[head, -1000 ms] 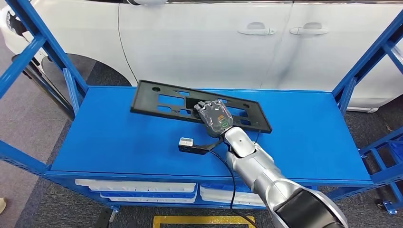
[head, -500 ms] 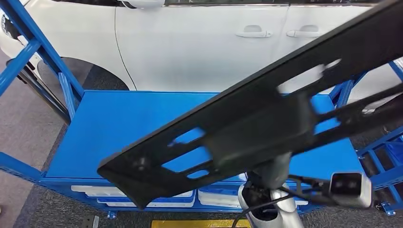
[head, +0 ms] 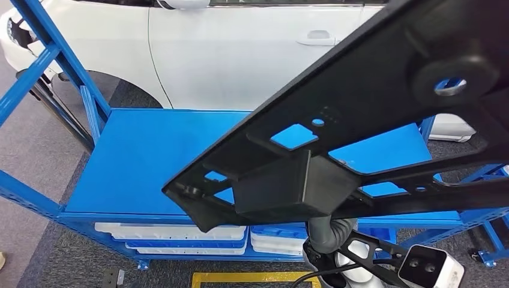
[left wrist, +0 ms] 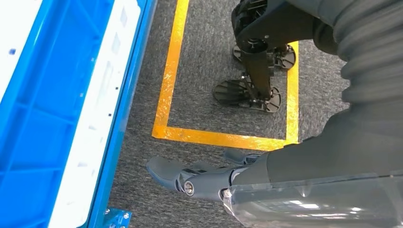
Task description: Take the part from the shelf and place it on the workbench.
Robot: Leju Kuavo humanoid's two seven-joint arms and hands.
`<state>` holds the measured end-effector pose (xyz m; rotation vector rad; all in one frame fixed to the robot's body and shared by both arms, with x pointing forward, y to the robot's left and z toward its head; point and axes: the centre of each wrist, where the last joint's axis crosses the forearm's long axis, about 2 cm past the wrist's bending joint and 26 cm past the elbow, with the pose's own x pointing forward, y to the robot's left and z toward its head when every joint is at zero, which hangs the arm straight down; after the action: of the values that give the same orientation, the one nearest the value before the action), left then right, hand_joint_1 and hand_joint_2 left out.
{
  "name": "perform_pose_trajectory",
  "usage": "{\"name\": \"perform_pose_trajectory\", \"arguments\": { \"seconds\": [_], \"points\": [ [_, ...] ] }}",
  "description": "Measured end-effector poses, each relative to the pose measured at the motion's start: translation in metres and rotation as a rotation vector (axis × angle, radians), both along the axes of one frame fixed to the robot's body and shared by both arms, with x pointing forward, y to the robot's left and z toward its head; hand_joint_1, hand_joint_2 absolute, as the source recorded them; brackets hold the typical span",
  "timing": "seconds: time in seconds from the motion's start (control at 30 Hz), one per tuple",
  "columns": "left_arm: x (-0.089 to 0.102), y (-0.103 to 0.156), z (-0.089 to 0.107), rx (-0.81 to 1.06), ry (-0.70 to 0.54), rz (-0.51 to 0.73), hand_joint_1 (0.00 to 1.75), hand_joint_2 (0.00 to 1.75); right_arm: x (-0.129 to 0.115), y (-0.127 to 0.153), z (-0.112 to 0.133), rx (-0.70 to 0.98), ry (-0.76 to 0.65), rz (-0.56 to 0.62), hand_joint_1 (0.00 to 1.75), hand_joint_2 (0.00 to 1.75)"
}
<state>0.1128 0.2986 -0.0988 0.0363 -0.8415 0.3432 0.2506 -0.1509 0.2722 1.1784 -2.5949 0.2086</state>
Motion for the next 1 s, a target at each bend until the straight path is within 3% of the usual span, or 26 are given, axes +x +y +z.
{"name": "perform_pose_trajectory", "arguments": {
  "seconds": [0.47,1.0],
  "points": [
    [-0.003,0.003,-0.001,0.015,0.007,-0.013,0.0,1.75,0.003,0.005,0.002,-0.002,0.011,-0.045,1.75,1.75],
    [-0.038,0.009,-0.008,0.016,0.073,0.036,0.0,1.75,-0.015,-0.034,-0.015,-0.008,0.012,-0.099,1.75,1.75]
  ]
}}
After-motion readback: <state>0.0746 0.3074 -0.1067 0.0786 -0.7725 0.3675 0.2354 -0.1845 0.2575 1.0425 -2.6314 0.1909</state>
